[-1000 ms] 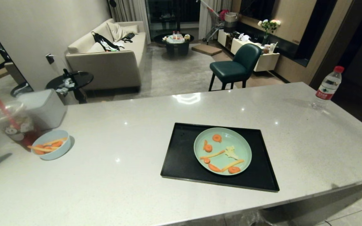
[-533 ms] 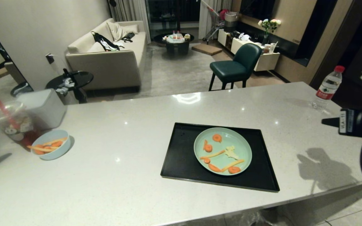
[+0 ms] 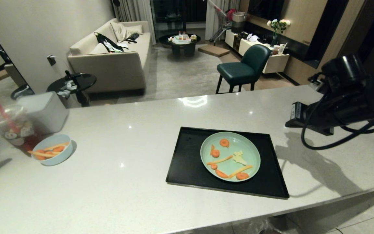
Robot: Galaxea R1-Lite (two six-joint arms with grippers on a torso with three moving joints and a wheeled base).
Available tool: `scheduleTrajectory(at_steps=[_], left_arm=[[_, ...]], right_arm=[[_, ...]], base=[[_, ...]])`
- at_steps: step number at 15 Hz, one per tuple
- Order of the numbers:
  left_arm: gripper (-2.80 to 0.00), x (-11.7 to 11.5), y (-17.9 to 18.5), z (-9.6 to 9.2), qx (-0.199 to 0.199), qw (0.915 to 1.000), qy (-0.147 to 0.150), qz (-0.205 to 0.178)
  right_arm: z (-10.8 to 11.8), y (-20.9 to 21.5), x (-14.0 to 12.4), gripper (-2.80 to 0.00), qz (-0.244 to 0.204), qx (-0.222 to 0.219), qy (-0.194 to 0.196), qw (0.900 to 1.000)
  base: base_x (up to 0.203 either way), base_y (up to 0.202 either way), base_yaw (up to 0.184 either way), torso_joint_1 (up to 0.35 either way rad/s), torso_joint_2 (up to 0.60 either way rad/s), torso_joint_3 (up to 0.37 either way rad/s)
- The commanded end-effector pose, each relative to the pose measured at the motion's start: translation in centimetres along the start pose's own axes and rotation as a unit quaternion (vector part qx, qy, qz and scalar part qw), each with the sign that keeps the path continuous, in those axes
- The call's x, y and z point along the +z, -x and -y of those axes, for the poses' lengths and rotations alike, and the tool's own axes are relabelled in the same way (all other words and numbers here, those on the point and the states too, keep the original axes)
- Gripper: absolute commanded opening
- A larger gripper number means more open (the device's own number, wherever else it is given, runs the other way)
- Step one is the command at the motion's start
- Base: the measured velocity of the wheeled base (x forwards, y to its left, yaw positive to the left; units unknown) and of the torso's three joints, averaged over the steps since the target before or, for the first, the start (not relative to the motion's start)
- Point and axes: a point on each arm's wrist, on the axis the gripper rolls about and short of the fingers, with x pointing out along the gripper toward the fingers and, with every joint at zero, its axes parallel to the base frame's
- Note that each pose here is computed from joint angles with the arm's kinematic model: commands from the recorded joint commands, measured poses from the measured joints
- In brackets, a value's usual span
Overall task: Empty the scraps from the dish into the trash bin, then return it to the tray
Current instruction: Pick up the plate with leftover food
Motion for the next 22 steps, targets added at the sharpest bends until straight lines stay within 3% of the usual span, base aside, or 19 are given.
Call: scheduleTrajectory(at_steps=[1,10,13,22], left_arm=[[-2.80,0.0,0.0,0.0,0.001,1.0000,0.001,0.000],[-2.80,0.0,0.0,0.0,0.001,1.0000,0.001,0.000],[-2.80,0.0,0.0,0.0,0.001,1.0000,0.001,0.000],[-2.80,0.0,0.0,0.0,0.001,1.0000,0.001,0.000]], right_arm=[[-1.5,-3.7,0.1,0.00,-0.040,-0.001,-0.008,0.999],[-3.7,-8.3,0.0,0.00,-0.109,-0.016,0.009,0.994],[-3.6,-9.7,-0.5,0.00,-0.129,-0.020,0.049,0.990],[-5.1,-13.3,-2.1,0.00,-0.156,-0.012,0.092,0.983]], base=[[0.000,0.000,0.000,0.000,0.00,0.000],[0.000,0.000,0.000,0.000,0.00,0.000],[0.000,0.000,0.000,0.000,0.00,0.000],[0.000,0.000,0.000,0.000,0.00,0.000]])
